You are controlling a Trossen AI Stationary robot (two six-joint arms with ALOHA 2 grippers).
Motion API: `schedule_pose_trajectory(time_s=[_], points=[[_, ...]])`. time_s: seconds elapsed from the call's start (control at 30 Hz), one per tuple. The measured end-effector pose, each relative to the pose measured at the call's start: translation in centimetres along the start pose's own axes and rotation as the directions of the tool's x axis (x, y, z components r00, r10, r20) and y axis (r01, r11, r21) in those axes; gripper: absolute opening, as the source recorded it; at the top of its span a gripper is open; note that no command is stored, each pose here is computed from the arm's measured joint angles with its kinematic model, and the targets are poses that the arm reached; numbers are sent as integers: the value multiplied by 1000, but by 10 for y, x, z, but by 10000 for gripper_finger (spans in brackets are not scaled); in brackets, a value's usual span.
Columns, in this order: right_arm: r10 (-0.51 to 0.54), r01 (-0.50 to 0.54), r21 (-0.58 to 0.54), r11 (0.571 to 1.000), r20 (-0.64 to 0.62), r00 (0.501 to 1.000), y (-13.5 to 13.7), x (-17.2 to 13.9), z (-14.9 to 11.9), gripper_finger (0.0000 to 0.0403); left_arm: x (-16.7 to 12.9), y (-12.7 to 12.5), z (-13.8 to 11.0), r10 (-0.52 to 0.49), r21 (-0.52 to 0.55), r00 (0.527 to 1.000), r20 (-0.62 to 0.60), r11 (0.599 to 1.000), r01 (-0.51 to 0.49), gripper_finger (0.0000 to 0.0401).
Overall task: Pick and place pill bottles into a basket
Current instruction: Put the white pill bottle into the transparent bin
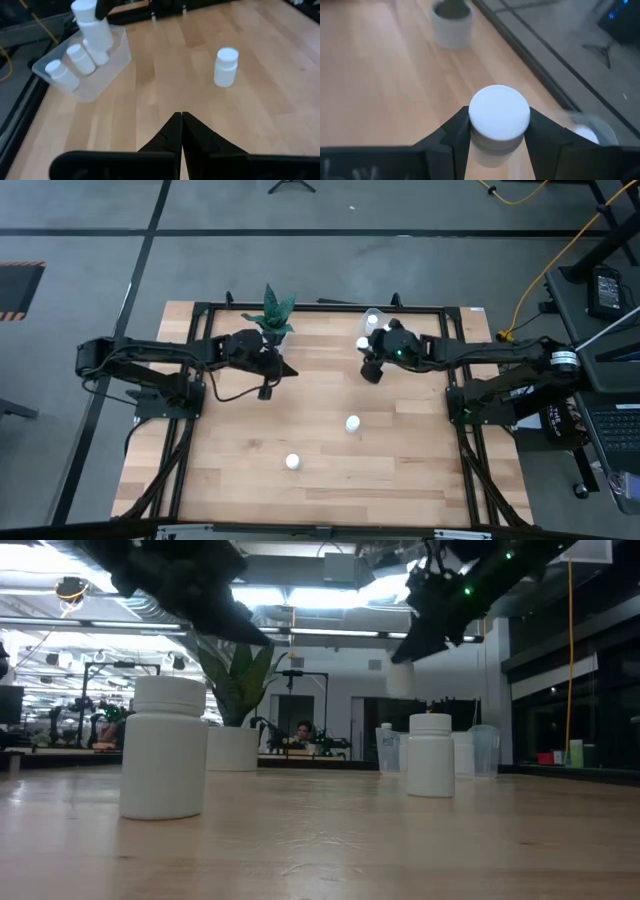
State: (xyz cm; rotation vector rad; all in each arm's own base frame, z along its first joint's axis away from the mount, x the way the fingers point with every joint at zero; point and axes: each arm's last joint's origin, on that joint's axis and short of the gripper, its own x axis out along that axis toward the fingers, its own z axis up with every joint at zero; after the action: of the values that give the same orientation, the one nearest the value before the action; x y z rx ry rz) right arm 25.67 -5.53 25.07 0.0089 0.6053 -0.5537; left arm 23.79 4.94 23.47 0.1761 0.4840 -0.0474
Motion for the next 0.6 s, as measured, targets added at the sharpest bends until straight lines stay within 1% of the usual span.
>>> schedule_pose_trajectory(time_s=[0.23, 0.37, 0.5, 0.6], points=[[-86, 90, 60, 994, -58, 995, -22, 22, -7, 149, 5, 2, -13, 29, -8, 999, 26, 1000, -29, 6], [-131, 137, 93, 986, -66, 989, -35, 34, -8, 149, 6, 2, -13, 37, -4, 998, 46, 999, -37, 10], [-156, 165, 103, 981, -86, 984, -43, 44, -12, 149, 6, 2, -12, 39, -1, 997, 60, 999, -39, 7], [-167, 175, 89, 981, -92, 982, -46, 50, -14, 149, 6, 2, -12, 41, -1, 997, 61, 999, -41, 4]])
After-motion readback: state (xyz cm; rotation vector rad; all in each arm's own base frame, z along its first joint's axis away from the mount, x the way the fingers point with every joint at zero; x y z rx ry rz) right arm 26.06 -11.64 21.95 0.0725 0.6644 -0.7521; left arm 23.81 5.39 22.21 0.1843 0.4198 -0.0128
